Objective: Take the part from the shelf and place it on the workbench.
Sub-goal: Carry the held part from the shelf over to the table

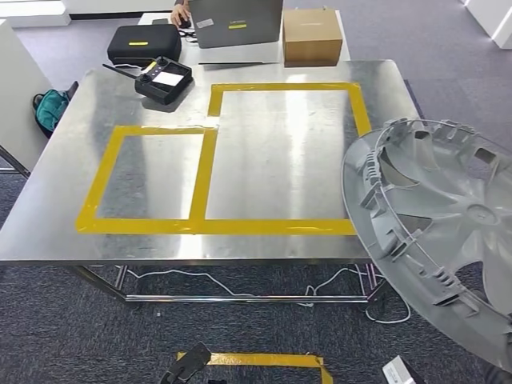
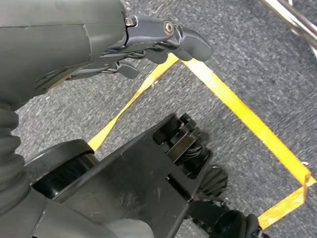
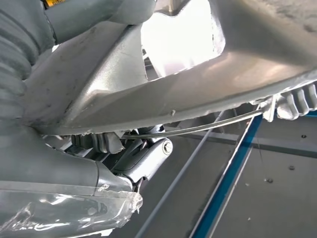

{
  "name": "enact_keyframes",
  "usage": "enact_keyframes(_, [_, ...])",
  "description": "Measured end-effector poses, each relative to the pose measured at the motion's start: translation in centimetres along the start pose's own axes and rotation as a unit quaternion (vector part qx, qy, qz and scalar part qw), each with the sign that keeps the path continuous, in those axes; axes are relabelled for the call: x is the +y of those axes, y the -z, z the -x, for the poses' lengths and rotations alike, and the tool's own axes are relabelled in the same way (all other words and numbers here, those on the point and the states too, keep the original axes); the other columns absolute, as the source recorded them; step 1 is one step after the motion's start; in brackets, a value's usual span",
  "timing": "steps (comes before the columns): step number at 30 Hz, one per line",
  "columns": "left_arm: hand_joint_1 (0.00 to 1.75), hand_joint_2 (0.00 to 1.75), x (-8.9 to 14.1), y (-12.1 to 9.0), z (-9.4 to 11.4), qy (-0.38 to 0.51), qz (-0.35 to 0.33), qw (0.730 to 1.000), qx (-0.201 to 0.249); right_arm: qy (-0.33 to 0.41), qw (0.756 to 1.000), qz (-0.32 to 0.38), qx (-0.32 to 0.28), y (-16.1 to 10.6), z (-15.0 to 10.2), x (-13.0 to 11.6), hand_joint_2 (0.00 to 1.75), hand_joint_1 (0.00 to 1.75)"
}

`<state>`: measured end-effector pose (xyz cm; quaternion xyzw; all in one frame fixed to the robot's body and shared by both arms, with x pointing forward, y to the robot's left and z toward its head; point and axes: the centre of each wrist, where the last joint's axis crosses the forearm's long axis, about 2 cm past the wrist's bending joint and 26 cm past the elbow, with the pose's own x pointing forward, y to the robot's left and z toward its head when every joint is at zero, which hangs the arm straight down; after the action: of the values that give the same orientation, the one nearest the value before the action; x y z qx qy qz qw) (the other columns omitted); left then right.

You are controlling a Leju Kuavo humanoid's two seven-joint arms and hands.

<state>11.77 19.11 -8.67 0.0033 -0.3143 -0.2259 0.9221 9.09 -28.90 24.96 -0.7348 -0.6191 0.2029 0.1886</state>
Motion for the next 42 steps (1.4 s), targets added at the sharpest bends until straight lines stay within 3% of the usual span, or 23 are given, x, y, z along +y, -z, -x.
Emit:
enact_keyframes(25, [0.0, 1.75, -0.6, 0.0, -0.5, -0.014, -0.021, 1.0, 0.0, 0.003, 1.0, -0.024, 0.019, -0.9, -0.1, 0.3, 1.75, 1.75])
enact_keyframes(42, [0.0, 1.75, -0.2, -0.1, 0.0, -0.005, -0.041, 0.999, 0.011, 0.012, 0.994, -0.071, 0.081, -2.6, -0.4, 1.2, 1.75, 1.75])
